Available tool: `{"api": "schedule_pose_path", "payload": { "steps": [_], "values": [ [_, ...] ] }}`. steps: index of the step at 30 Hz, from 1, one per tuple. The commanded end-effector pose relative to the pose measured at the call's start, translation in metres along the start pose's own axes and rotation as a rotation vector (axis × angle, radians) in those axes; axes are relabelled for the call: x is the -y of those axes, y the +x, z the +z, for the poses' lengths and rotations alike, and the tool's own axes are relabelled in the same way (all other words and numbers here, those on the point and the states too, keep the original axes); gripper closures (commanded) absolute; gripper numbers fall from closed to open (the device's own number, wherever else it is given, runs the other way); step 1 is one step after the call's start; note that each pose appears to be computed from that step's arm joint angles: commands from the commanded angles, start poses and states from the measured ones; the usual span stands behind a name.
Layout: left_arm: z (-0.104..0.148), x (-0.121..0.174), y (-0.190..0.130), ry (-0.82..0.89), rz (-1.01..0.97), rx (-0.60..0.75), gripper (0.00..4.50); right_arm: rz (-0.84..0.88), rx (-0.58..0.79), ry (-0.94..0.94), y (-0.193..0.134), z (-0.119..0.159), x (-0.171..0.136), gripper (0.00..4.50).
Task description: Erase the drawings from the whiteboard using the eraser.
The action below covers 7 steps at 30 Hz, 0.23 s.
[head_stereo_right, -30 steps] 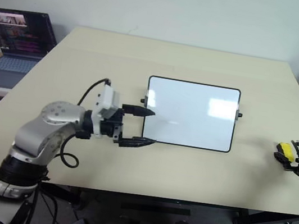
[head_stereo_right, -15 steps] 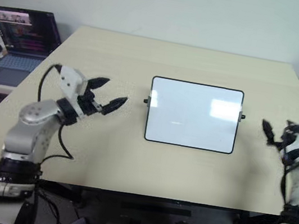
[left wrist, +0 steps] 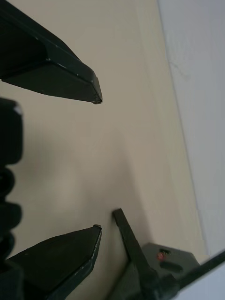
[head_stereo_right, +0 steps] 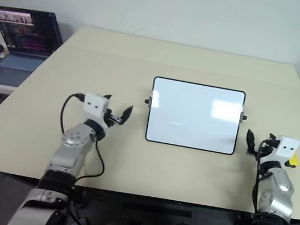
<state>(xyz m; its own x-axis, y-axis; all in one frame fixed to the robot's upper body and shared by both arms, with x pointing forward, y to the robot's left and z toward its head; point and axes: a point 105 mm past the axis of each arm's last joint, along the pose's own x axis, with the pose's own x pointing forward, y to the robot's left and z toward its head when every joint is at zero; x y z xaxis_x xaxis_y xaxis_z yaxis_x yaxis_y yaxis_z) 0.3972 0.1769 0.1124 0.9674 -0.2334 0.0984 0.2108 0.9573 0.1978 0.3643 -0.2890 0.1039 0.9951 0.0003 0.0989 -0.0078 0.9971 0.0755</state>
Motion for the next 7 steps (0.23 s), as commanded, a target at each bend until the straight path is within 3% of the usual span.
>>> {"api": "schedule_pose_path", "payload": {
  "steps": [1, 7],
  "values": [
    [0.012, -0.007, 0.008, 0.014, 0.044, 0.06, 0.0, -0.007, 0.074, -0.006, 0.007, 0.015, -0.007, 0.03],
    [-0.005, 0.001, 0.012, -0.007, 0.041, 0.03, 0.0, 0.025, 0.047, 0.018, 0.009, 0.003, -0.023, 0.03]
  ]
}}
